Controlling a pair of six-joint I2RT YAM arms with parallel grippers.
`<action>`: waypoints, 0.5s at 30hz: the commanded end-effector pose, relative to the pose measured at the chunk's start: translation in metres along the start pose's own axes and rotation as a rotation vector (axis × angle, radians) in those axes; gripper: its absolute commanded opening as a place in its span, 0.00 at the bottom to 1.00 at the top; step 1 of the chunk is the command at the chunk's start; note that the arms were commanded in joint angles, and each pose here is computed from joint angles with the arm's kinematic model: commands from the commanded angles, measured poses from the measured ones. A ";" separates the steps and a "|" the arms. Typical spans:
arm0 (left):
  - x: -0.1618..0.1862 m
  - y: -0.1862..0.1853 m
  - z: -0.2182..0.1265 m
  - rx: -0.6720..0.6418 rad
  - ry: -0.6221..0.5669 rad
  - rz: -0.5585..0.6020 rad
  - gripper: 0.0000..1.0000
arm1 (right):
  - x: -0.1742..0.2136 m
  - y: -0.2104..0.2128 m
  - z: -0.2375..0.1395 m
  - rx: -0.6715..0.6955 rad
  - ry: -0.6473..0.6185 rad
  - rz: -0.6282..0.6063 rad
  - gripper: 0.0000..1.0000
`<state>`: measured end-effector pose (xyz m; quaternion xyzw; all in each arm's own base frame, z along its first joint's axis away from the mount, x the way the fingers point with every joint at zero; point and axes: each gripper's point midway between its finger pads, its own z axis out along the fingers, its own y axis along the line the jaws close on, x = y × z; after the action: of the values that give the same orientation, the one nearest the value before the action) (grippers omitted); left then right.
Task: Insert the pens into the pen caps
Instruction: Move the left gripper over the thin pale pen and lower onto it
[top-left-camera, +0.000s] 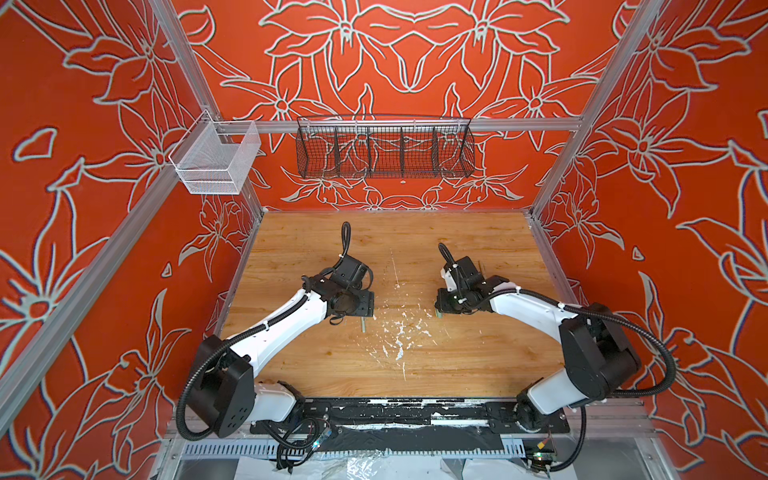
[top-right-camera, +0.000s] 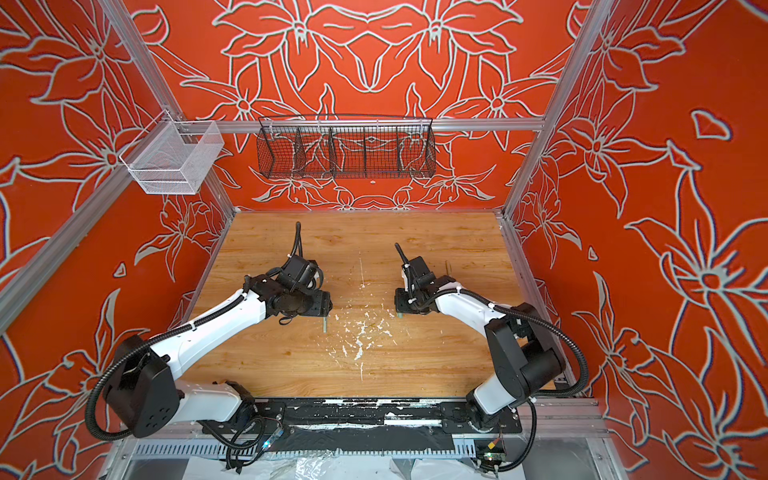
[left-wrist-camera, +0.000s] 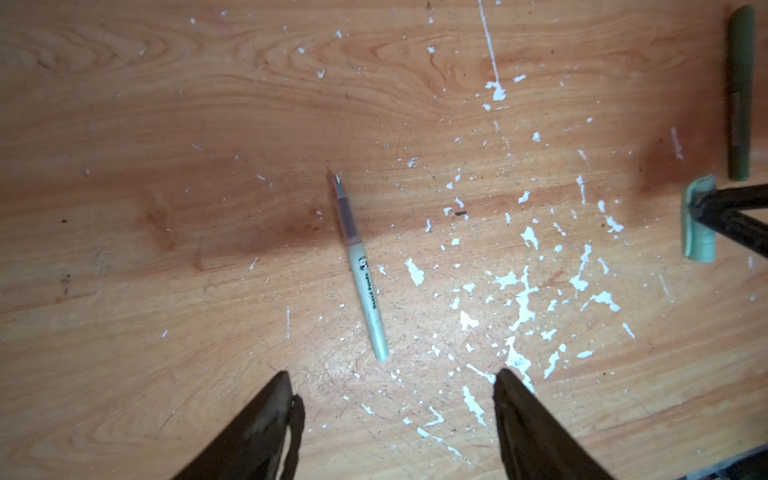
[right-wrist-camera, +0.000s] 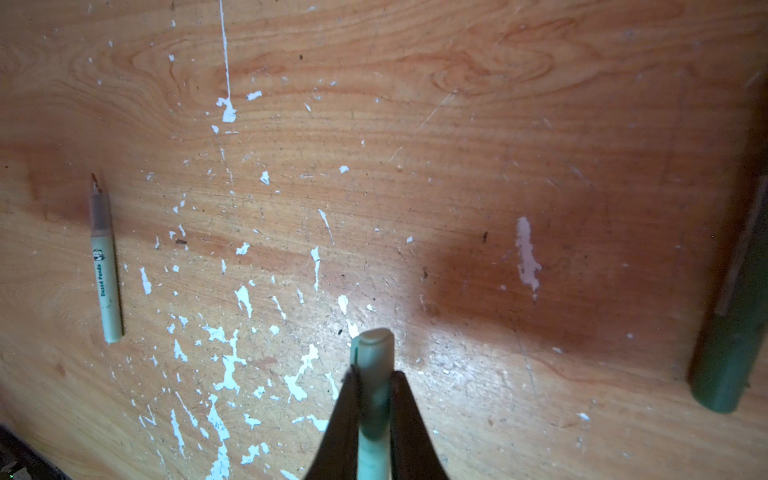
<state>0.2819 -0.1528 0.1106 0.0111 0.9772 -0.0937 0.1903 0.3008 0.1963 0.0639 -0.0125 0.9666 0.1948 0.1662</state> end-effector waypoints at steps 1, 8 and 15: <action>0.021 0.018 0.017 -0.102 0.103 -0.038 0.72 | 0.005 0.001 0.001 -0.017 0.008 0.006 0.07; 0.036 0.018 0.050 -0.122 0.185 -0.047 0.63 | 0.007 -0.001 -0.001 -0.012 0.007 0.007 0.07; 0.036 0.000 0.068 -0.049 0.182 -0.074 0.57 | 0.008 0.000 0.000 -0.015 0.007 0.008 0.07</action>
<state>0.2728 -0.1539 0.0416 -0.0122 0.9935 -0.0541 0.0993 0.2963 0.1959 0.0592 -0.0133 0.9672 0.1971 0.1598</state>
